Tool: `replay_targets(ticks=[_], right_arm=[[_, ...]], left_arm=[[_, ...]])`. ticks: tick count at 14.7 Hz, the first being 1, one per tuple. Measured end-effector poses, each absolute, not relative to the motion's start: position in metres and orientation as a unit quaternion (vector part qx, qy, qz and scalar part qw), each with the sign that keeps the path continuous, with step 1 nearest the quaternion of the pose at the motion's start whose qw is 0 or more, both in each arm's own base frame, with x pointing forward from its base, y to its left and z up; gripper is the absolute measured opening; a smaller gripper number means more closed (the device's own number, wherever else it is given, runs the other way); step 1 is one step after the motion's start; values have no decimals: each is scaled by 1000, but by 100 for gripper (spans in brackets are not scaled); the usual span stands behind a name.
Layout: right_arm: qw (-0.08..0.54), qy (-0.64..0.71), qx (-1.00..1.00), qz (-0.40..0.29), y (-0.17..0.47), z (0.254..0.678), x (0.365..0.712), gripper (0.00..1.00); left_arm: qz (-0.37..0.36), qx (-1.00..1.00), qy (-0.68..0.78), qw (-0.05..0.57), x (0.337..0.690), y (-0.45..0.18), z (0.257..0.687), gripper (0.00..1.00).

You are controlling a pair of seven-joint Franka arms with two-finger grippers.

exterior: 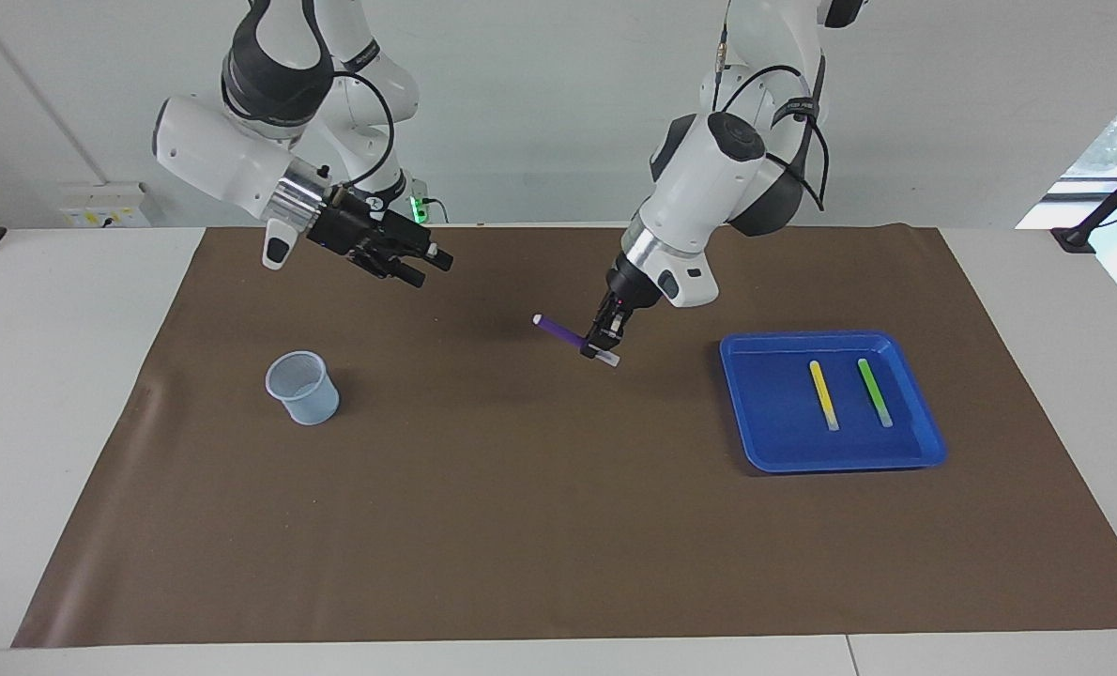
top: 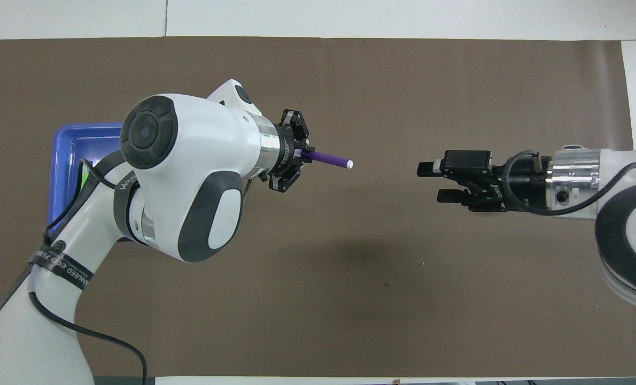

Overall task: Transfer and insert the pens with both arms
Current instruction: 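Carry the purple pen toward the right gripper while the right gripper approaches, then close the right gripper on the purple pen and open the left gripper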

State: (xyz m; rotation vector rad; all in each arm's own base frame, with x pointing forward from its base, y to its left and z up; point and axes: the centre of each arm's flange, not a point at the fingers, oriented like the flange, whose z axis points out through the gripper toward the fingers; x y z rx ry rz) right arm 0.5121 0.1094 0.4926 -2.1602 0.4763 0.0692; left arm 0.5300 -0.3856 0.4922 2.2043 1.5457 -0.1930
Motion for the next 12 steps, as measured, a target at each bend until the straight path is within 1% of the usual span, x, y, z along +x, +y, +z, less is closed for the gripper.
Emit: replay_targets(ticks=[2, 7, 8, 9, 10, 12], right_arm=[[468, 213, -857, 26, 131, 483, 517, 100], [466, 239, -852, 23, 146, 474, 521, 100], [465, 241, -851, 23, 146, 472, 522, 97], [465, 245, -851, 22, 145, 470, 523, 89], [464, 246, -850, 20, 146, 469, 524, 89], [464, 243, -851, 23, 152, 468, 522, 76]], left_arm=[[-74, 786, 569, 229, 519, -404, 495, 17], [-81, 777, 577, 239, 502, -430, 498, 17], [-82, 777, 576, 239, 499, -434, 498, 17], [-83, 778, 575, 239, 496, -437, 498, 17], [-84, 779, 573, 239, 494, -439, 498, 17], [-86, 779, 574, 239, 491, -443, 498, 17]])
